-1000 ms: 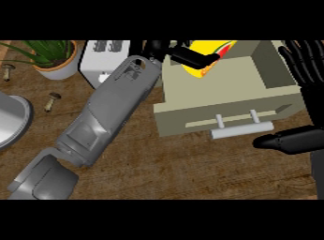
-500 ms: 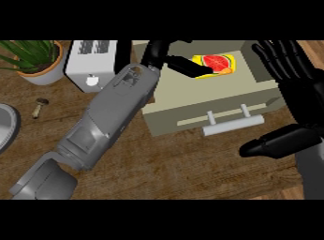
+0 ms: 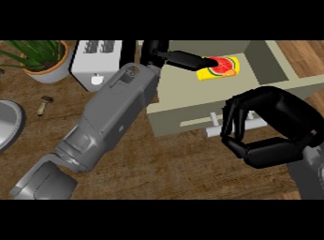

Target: Pick up the cup, place it into the drawer and close the drawer

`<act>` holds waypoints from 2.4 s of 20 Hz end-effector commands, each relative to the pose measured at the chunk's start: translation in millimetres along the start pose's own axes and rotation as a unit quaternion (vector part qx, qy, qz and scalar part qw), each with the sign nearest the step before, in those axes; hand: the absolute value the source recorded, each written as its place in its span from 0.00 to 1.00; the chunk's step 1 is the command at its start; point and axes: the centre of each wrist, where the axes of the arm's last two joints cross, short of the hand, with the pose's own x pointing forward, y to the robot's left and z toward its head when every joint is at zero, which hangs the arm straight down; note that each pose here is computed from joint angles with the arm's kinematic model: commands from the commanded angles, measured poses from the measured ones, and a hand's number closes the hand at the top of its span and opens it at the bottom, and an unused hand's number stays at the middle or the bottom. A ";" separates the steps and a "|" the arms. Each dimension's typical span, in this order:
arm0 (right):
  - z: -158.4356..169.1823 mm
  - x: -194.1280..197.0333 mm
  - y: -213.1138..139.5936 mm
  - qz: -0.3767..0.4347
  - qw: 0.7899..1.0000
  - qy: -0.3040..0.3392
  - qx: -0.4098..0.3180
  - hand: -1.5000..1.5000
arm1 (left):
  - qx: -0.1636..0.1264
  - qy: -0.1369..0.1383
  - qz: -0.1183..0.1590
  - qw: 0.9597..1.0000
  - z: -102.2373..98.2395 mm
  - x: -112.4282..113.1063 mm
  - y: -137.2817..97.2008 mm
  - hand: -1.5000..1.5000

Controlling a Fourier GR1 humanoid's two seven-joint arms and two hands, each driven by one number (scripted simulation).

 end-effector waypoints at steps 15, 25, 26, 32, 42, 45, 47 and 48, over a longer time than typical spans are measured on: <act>8.5 -83.1 31.2 0.235 0.933 0.268 0.046 0.00 | 0.056 -0.018 0.075 0.995 14.3 -20.1 14.6 0.00; 19.5 -179.0 1.5 0.246 0.907 0.340 0.042 1.00 | 0.044 -0.028 0.101 0.993 31.7 -28.4 43.4 0.00; 12.3 -182.8 1.9 0.243 0.914 0.323 0.040 1.00 | 0.054 -0.032 0.090 0.994 32.5 -25.9 67.1 0.00; 0.5 -167.8 -56.1 0.255 0.925 0.278 -0.050 1.00 | 0.046 -0.021 0.095 0.994 53.3 -42.4 86.6 0.00; -9.5 -118.2 -129.5 0.252 0.917 0.260 -0.168 1.00 | 0.030 -0.025 0.102 0.994 60.4 -35.4 108.7 0.00; -7.3 -108.2 -139.8 0.253 0.916 0.261 -0.170 1.00 | 0.021 -0.022 0.103 0.994 66.5 -38.1 116.6 0.00; -2.0 -106.8 -142.6 0.247 0.918 0.254 -0.178 1.00 | 0.016 -0.020 0.104 0.994 71.7 -43.5 115.0 0.00; -6.8 -100.7 -145.8 0.242 0.921 0.244 -0.182 1.00 | 0.015 -0.022 0.109 0.994 66.8 -37.3 117.5 0.00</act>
